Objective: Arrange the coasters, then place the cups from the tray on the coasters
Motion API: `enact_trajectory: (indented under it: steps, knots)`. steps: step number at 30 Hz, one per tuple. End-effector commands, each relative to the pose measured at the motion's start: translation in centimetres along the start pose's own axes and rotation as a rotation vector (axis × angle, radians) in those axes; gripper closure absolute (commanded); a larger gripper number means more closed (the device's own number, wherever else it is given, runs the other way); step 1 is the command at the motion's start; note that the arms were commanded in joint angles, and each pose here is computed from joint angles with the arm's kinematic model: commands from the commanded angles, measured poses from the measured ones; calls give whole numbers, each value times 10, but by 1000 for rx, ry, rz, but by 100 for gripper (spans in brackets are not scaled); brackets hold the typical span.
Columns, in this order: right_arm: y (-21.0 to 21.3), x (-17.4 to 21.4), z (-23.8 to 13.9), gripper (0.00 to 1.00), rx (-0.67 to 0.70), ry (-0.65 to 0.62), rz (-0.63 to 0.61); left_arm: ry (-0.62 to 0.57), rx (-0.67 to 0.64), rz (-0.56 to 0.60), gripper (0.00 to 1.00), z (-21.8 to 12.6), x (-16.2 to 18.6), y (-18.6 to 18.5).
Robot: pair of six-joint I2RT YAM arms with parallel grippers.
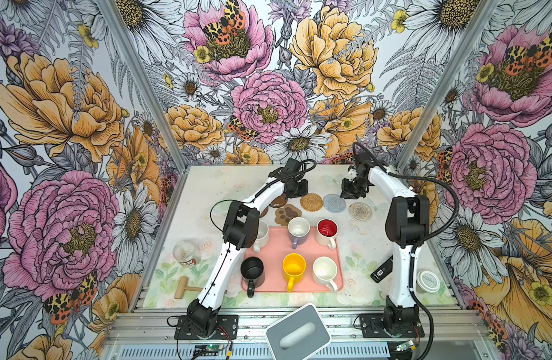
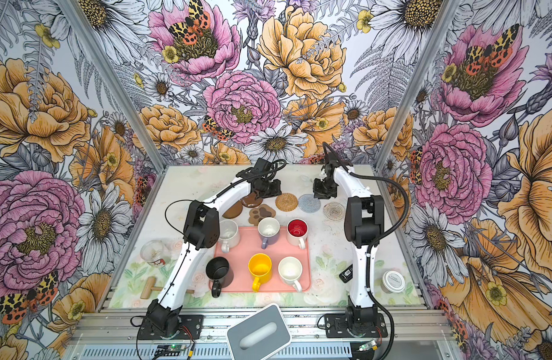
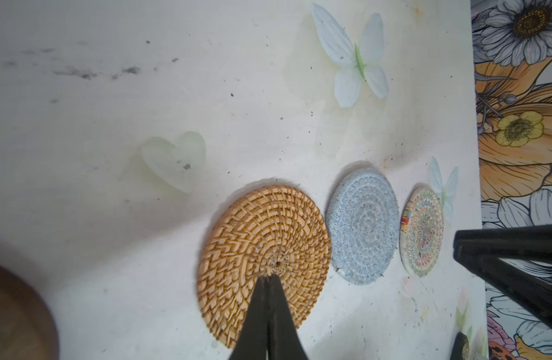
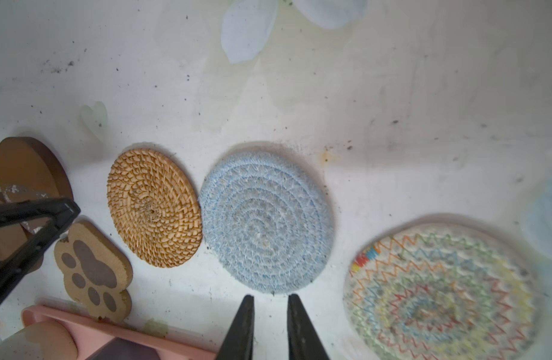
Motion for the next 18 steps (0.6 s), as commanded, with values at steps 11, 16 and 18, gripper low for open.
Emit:
enact_trajectory:
  steps: [11, 16, 18]
  knots:
    - [-67, 14, -7, 85, 110, 16, 76, -94, -162, -31, 100, -103, -13, 55]
    - [-82, 11, 4, 86, 116, 33, 116, -92, -214, -32, 100, -119, -4, 66]
    - [-85, 11, 11, 87, 110, 45, 126, -96, -230, -33, 100, -124, -1, 68]
Point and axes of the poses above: each gripper's point midway between its finger pads, its own z axis out along the fingers, its own y axis along the line the jaws close on, x = y × z, the point moved 8 cm from there along -z, back along the fingers, and after that the axes turned 8 degrees about z, right-handed, at the moved point
